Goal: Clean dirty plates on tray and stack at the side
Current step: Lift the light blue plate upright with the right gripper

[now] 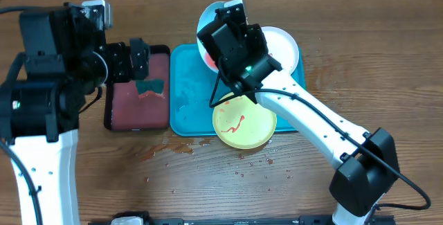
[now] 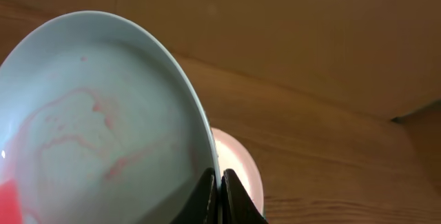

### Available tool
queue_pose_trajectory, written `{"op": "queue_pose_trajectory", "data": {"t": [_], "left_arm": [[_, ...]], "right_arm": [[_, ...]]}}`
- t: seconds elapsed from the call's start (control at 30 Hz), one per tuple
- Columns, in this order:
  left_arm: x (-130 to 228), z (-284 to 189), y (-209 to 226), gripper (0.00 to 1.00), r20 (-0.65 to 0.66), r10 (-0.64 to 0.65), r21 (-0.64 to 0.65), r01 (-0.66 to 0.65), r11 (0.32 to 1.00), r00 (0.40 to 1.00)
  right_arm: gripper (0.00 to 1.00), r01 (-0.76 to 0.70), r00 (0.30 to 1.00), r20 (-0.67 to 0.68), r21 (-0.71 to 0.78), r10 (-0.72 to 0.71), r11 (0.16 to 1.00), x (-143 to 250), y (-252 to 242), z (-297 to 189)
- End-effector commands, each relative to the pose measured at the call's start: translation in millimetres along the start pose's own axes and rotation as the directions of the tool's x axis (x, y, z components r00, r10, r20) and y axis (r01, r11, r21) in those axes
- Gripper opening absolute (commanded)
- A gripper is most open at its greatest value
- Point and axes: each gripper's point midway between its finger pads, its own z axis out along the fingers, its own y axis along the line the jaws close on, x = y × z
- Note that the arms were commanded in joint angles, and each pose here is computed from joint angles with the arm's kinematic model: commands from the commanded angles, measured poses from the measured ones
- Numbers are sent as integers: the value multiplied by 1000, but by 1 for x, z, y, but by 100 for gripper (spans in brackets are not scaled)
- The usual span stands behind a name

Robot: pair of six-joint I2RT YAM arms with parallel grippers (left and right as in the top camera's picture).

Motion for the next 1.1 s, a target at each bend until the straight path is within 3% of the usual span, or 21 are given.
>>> {"op": "queue_pose_trajectory", "data": {"t": [0.0, 0.3, 1.07], "left_arm": [[-3, -20, -10, 100, 49, 39, 33, -40, 999, 998], [-3, -36, -18, 100, 90, 48, 60, -53, 997, 995], [-4, -39, -27, 100, 100, 73, 110, -84, 990, 992]], "right_arm": [[4, 106, 993, 36, 106, -110, 989, -5, 9, -4], [4, 200, 977, 28, 222, -212, 954, 11, 32, -2], [4, 393, 886, 110, 342, -451, 854, -36, 50, -38]]}}
